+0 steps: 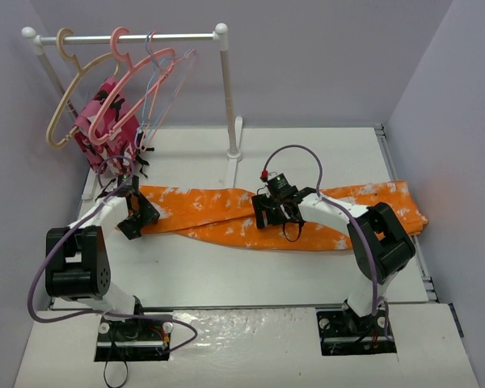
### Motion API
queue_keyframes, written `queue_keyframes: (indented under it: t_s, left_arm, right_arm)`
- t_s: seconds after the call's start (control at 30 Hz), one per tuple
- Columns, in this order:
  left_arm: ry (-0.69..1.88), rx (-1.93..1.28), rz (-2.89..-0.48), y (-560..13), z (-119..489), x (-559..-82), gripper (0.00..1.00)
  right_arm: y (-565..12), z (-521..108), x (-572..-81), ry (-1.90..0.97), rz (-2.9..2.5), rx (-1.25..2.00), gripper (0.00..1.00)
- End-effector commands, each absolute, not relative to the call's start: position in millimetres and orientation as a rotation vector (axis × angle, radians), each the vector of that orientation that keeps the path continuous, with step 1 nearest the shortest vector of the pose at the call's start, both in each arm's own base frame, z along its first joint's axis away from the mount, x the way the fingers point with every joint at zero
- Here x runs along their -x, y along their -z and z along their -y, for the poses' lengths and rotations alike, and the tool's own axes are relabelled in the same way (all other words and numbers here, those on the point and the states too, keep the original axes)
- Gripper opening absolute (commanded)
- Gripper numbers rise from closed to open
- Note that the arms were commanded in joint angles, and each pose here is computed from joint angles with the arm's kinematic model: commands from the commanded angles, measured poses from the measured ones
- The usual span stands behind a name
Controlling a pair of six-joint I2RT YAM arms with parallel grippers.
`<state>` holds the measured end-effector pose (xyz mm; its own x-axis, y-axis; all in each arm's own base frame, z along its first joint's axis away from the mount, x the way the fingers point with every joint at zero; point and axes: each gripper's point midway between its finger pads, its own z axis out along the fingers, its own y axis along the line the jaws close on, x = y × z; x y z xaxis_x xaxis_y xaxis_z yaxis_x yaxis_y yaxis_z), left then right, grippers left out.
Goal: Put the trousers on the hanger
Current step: Fold the trousers at the center of the board.
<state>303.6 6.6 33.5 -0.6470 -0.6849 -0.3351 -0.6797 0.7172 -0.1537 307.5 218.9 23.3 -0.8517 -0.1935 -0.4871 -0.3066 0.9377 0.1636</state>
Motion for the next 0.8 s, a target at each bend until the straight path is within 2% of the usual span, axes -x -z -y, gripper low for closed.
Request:
queue_keyframes:
  t_s: [0.0, 0.1, 0.13, 0.17, 0.3, 0.57, 0.77]
  left_arm:
    - [0.031, 1.045, -2.468, -46.7, -10.5, -330.3, 0.39]
    - [0.011, 1.041, -2.483, -39.3, -12.0, -323.8, 0.11]
    - [0.002, 1.034, -2.489, -38.4, -12.7, -321.6, 0.03]
    - [-0.010, 1.025, -2.499, -37.6, -13.6, -318.9, 0.00]
    - [-0.058, 0.999, -2.522, -40.0, -18.1, -304.2, 0.00]
    - [-0.182, 1.011, -2.540, -68.7, -29.1, -245.1, 0.00]
    - [-0.246, 0.991, -2.489, -101.5, -39.2, -222.6, 0.00]
  right_arm:
    - [-29.3, -218.5, -314.2, -0.324, -2.594, 0.342, 0.74]
    - [-22.8, -213.6, -309.7, -0.300, -2.606, 0.349, 0.73]
    - [-18.8, -211.6, -307.0, -0.293, -2.617, 0.351, 0.73]
    - [-14.1, -210.0, -303.2, -0.291, -2.632, 0.354, 0.72]
    - [6.7, -204.3, -274.3, -0.331, -2.724, 0.353, 0.66]
    - [16.7, -184.4, -208.9, -0.373, -2.926, 0.294, 0.64]
    - [-0.1, -180.4, -200.9, -0.388, -2.918, 0.301, 0.64]
